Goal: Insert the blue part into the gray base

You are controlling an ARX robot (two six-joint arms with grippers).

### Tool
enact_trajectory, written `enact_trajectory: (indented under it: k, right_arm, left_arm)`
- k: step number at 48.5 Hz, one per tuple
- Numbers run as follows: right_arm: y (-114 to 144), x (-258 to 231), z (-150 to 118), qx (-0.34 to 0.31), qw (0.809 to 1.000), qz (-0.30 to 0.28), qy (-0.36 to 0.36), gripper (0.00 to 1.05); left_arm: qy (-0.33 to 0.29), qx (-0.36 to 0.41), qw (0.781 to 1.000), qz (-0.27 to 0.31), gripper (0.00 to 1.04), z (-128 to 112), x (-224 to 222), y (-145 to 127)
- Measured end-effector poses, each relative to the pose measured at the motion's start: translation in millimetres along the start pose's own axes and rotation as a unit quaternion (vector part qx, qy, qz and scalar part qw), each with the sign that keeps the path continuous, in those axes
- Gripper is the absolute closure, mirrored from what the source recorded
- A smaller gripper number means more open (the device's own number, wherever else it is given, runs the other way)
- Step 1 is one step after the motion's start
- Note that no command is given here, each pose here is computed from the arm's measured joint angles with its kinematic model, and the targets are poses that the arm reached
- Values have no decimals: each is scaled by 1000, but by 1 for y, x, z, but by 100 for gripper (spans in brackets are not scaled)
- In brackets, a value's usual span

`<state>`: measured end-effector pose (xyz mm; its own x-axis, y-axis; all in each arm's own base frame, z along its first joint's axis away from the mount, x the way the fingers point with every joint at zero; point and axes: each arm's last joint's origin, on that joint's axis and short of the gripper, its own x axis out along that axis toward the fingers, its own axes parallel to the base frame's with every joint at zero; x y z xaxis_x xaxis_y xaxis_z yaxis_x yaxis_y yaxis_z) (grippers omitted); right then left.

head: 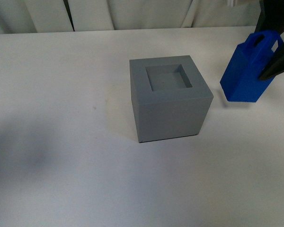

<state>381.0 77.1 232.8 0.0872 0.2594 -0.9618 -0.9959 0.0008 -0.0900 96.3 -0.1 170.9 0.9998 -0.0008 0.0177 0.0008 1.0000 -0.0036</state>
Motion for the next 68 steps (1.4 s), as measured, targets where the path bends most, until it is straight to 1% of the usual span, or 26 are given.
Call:
enact_trajectory:
  k: [5, 13, 22, 29, 34, 41, 53, 68]
  right_arm:
    - [-1, -16, 10, -9, 1000, -10, -24, 58]
    - [2, -34, 37, -41, 998, -19, -49, 58]
    - [7, -41, 68, -75, 995, -19, -64, 58]
    - [9, -40, 85, -91, 993, -14, -68, 58]
    - [12, -32, 95, -100, 993, 1, -65, 58]
    - [14, -22, 101, -105, 993, 15, -53, 58]
    - [12, -10, 101, -101, 994, 32, -41, 58]
    - [12, -8, 102, -100, 994, 34, -36, 58]
  left_arm:
    - [0, 0, 1000, 0, 6, 0, 0, 0]
    - [0, 0, 1000, 0, 6, 0, 0, 0]
    - [0, 0, 1000, 0, 6, 0, 0, 0]
    - [0, 0, 1000, 0, 6, 0, 0, 0]
    - [0, 0, 1000, 0, 6, 0, 0, 0]
    - [0, 0, 1000, 0, 6, 0, 0, 0]
    - [0, 0, 1000, 0, 6, 0, 0, 0]
    - [0, 0, 1000, 0, 6, 0, 0, 0]
